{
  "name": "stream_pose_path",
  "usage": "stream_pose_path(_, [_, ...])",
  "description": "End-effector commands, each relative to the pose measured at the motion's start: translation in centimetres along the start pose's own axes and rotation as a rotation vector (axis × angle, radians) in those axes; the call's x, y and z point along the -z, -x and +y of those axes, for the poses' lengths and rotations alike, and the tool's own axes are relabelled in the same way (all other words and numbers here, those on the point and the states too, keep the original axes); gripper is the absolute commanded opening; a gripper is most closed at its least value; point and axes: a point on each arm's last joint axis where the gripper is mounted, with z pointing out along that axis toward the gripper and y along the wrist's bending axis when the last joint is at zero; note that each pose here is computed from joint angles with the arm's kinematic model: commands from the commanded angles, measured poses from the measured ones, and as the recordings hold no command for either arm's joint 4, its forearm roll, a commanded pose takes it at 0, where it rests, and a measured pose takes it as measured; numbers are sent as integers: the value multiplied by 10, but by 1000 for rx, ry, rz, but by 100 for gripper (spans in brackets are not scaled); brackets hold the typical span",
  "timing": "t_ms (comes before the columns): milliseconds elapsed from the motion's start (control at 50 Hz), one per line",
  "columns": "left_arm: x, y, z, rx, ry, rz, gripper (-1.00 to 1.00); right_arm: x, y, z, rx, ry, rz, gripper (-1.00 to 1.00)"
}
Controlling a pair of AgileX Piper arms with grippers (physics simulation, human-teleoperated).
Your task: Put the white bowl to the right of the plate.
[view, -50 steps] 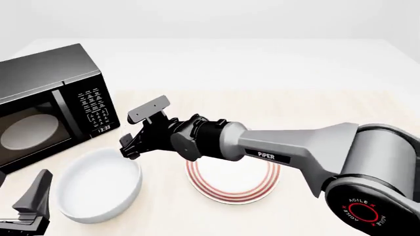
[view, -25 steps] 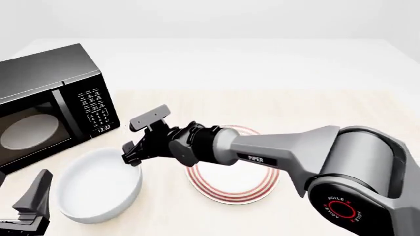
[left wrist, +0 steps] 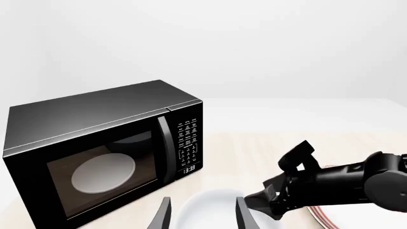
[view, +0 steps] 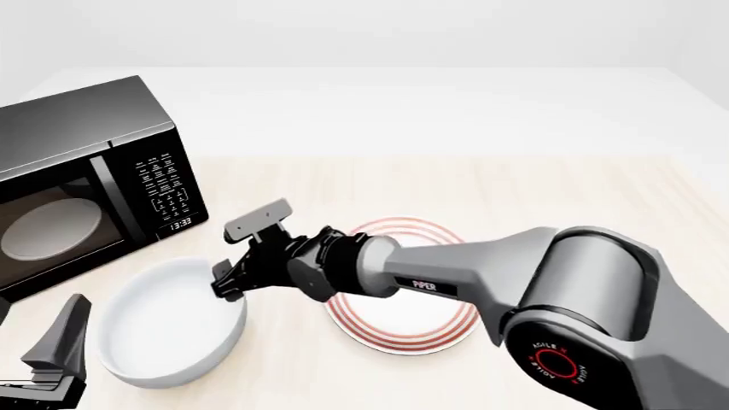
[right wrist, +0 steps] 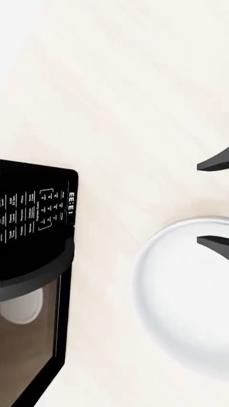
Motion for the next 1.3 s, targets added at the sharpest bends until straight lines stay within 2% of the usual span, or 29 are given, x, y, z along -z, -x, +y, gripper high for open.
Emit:
stream_pose_path(20, [0,0,0,0,0,0,100,-10,-9,3,-11,4,15,100])
stream_pose_path(720, [0,0,0,0,0,0,100,-21,-17,8,-14,11,30,100])
stream_pose_path(740, [0,0,0,0,0,0,100,-22,-18,8,-8,12,32,-100])
stream_pose_path(1040, [0,0,0,0,0,0,100,-17,-17,12,3,18,28,-100])
stream_pose_path(1300, [0,0,0,0,0,0,100,28,20,-1,44,-1,-45,-100])
